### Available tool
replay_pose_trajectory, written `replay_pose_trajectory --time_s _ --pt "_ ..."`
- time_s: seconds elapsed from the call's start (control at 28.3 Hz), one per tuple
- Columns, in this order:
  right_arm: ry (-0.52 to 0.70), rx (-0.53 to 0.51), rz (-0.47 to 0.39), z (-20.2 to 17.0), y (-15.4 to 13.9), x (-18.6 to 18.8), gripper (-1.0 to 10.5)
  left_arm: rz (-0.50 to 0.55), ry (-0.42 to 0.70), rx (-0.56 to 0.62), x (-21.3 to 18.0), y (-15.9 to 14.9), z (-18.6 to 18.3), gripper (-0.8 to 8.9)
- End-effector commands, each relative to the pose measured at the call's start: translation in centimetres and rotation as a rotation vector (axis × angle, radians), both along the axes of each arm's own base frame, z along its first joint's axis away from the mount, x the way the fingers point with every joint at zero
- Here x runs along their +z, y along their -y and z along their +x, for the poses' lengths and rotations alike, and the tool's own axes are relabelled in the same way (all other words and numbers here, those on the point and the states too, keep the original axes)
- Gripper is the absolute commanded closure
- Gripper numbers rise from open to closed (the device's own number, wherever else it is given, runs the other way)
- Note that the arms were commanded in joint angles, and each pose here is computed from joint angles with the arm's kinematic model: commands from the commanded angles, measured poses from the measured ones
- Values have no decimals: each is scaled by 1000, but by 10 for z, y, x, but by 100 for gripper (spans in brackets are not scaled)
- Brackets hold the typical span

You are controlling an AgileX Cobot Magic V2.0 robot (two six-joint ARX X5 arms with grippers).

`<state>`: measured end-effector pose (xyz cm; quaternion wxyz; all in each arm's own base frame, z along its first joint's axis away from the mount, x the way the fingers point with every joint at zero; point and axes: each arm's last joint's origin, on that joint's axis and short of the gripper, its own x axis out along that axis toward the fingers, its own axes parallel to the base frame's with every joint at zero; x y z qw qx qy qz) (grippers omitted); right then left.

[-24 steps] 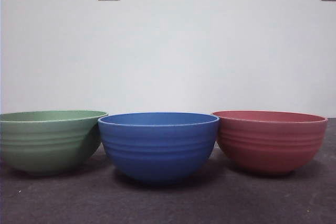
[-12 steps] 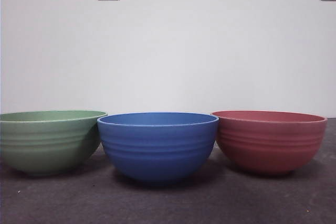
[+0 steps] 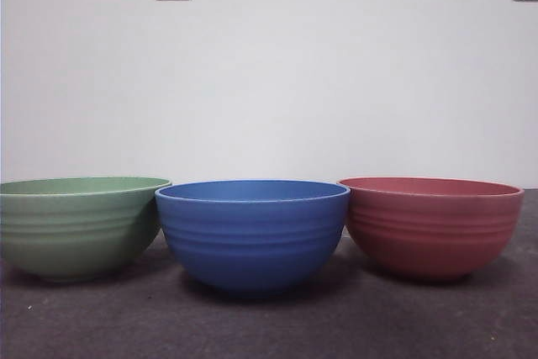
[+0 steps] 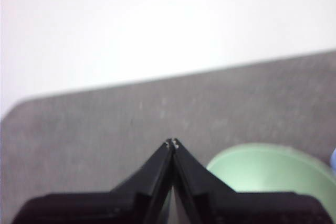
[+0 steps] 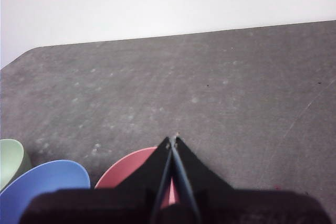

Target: Pick up the green bowl on the top,put the green bowl on the left,pick up the red bowl in the middle,put the red bowl on the right

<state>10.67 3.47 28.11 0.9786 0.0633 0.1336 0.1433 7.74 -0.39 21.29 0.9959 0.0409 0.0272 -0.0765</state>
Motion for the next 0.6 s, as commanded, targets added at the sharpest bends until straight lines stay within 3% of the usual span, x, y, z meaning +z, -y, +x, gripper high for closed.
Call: replay_pose_trajectory --time_s 0.04,0.21,0.6 --pt "2 -3 9 0 0 0 962 -13 -45 19 -30 -1 10 817" --pt "2 -4 9 0 0 0 962 -66 -131 29 -67 -2 18 817" --pt "-14 -3 4 0 0 -2 962 -65 -121 26 -65 -2 19 817"
